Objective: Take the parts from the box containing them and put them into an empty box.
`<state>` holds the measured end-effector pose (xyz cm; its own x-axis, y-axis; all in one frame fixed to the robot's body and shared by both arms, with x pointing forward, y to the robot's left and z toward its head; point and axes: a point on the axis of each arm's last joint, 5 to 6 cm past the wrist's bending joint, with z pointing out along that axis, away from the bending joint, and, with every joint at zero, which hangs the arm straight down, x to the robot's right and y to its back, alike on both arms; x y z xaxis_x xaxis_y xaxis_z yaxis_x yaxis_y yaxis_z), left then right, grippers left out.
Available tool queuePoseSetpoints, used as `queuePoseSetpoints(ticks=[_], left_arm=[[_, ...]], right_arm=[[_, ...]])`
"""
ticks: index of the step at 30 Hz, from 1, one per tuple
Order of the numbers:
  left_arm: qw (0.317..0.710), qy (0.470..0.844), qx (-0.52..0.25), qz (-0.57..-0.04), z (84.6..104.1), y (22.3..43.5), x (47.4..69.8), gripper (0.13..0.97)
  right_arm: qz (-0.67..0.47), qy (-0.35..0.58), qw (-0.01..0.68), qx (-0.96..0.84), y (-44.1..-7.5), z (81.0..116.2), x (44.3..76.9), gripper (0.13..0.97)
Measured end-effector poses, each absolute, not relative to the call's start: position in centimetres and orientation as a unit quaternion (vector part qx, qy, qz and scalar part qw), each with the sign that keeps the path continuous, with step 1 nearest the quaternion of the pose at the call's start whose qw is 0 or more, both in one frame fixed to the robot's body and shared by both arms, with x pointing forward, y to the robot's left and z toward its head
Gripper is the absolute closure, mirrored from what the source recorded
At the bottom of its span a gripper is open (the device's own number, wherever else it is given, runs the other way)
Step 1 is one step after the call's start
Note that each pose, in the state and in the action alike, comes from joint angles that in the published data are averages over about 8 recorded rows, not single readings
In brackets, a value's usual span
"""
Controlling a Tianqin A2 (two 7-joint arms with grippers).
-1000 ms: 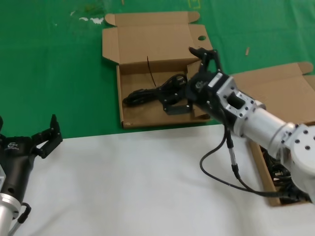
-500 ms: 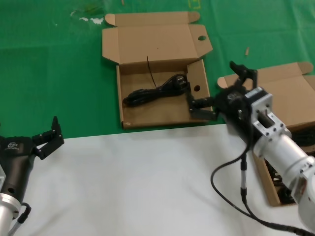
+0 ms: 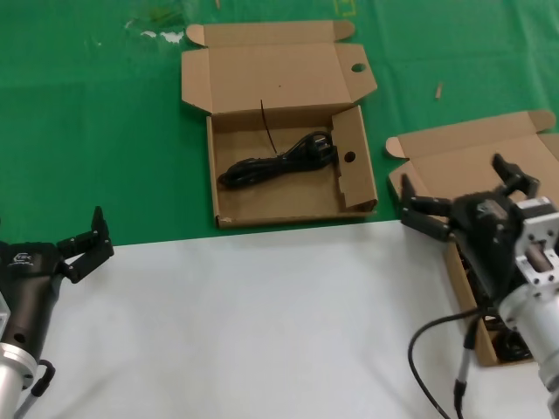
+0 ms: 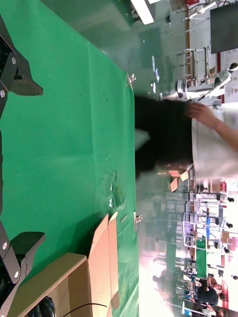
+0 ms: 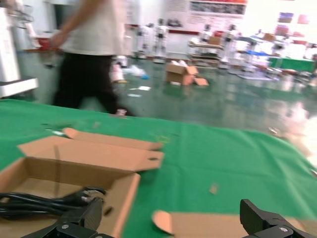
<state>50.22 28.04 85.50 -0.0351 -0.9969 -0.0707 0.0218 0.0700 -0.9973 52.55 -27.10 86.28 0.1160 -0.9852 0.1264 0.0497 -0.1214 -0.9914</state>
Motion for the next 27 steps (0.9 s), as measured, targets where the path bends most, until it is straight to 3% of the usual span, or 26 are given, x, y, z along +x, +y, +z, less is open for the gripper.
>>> queuePoseSetpoints(ticks=[27], left_arm=[[0.513, 0.521, -0.468, -0.496, 85.5, 28.04, 50.22, 0.132]], right_arm=[[-0.512, 0.446, 0.502, -0.536, -27.53, 85.91, 51.73, 0.13]])
